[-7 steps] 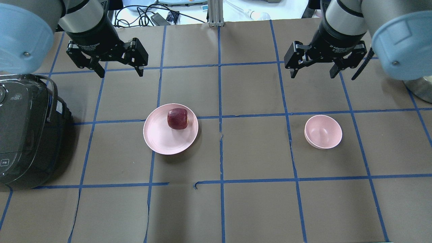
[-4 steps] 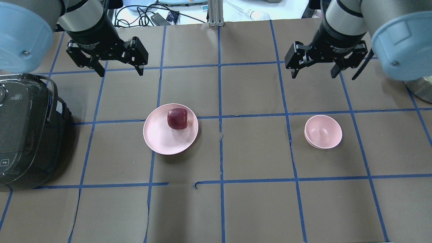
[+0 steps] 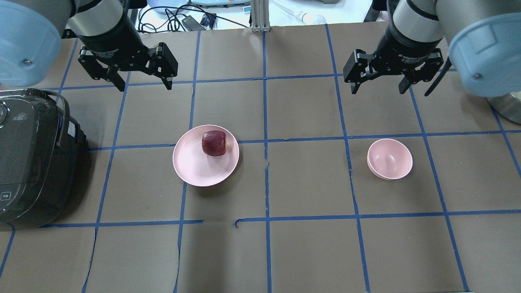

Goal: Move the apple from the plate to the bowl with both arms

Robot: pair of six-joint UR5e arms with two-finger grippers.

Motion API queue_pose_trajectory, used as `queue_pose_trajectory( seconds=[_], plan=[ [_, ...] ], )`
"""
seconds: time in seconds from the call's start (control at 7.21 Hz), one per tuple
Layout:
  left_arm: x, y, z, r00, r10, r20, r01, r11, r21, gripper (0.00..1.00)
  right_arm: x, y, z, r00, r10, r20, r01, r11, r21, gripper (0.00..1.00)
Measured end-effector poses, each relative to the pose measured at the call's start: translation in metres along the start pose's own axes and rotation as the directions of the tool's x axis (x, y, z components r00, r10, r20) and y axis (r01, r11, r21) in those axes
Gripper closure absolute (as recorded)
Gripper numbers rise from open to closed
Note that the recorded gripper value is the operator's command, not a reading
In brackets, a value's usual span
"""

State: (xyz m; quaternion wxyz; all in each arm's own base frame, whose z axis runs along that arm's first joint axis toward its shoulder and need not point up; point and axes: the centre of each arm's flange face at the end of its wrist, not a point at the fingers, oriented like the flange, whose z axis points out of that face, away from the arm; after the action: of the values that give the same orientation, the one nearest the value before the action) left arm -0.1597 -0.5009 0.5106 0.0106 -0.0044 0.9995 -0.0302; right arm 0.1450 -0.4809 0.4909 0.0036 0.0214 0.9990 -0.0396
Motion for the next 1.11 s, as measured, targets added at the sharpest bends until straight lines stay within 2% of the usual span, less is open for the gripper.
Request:
queue_pose_trajectory(
  seconds=[0.55,1.11],
  plan=[
    [0.0015,-0.0049,0.0091,1.000,-0.004,-0.002,0.004,1.000,-0.018,0.00,0.0002,-0.0008,0.0000,1.000,0.000,-0.002,0.000,1.000,0.004,0.00],
    [-0.0002,0.0003,0.0023,1.000,-0.009,0.000,0.009,1.000,-0.022,0.00,0.0004,-0.0032,-0.0011,1.000,0.000,-0.002,0.000,1.000,0.021,0.00]
  ],
)
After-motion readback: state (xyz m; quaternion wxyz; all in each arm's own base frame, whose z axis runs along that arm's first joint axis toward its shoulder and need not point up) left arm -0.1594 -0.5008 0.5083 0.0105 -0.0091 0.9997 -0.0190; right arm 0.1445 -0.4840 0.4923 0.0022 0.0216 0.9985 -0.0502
